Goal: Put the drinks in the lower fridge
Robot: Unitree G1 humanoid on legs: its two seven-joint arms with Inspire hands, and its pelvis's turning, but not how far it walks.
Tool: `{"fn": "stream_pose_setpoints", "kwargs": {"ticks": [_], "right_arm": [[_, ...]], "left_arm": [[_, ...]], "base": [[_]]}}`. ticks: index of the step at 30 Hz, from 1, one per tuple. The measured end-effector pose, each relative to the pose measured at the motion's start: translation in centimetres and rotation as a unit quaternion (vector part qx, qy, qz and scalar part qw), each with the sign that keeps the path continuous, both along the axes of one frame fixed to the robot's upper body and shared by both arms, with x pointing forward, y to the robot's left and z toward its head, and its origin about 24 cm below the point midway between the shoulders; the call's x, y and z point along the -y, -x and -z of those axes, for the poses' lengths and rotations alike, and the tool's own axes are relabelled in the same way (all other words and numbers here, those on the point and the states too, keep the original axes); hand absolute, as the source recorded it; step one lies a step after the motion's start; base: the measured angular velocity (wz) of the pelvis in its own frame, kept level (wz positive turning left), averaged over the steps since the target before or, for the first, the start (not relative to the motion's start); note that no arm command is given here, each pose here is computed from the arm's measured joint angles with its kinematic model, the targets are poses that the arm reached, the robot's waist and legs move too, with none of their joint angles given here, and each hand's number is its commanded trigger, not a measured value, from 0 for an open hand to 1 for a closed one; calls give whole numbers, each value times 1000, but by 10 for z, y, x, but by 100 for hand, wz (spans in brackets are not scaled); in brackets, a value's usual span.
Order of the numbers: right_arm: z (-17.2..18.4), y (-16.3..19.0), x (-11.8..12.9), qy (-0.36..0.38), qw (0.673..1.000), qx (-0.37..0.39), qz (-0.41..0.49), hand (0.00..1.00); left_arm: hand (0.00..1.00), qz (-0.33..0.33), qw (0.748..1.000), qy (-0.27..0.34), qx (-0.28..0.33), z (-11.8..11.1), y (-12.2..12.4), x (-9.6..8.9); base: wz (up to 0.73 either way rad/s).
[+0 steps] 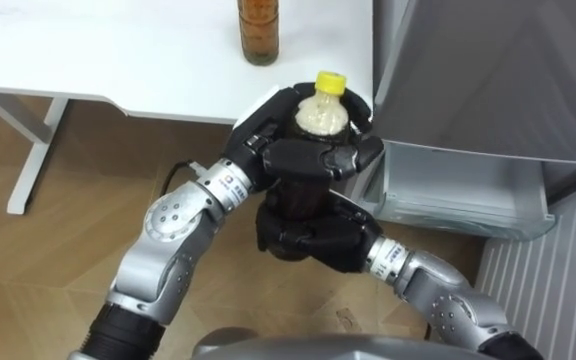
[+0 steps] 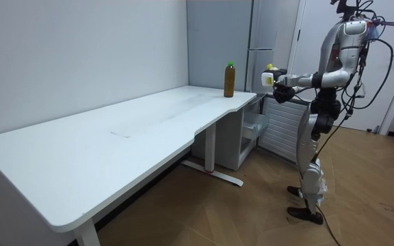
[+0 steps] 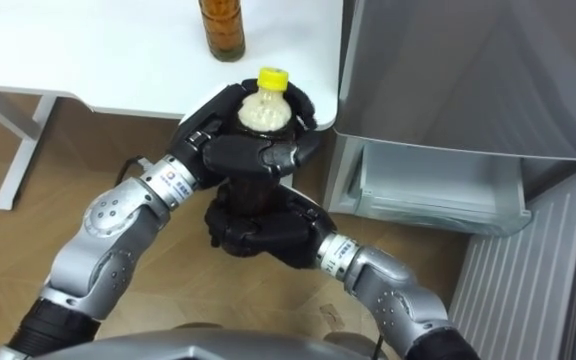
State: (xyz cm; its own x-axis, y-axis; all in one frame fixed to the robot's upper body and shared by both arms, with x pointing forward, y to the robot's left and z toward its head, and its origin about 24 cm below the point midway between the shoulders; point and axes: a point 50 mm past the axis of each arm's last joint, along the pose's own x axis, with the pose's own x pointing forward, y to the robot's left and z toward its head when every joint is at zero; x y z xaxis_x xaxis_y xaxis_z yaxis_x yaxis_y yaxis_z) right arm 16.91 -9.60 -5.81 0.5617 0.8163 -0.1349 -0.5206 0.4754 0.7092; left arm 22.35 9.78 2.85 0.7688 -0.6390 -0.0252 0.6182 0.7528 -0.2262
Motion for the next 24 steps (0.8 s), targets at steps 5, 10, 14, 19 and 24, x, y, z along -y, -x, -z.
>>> {"fn": "stream_pose_setpoints", "kwargs": {"ticks": [5,10,14,19,24], "right_arm": [[0,0,0,-2,1000,0,1,100],[-1,-1,-1,-6,1000,1,0,100],[-3,-2,-2,-18,1000,9,-2,100],[-8,-7,-4,-31,999,26,-6,100],[-16,-14,-7,-54,997,58,-11,100]], "left_arm": [[0,-1,1000,2,0,0,0,0],[0,-4,1000,4,4,-2,-1,0],[0,-5,1000,3,17,-8,-1,-1],[0,-8,999,-2,44,-19,-3,-3],[0,-13,996,-9,87,-37,-3,-6]], "base": [[0],[0],[0],[0],[1]]}}
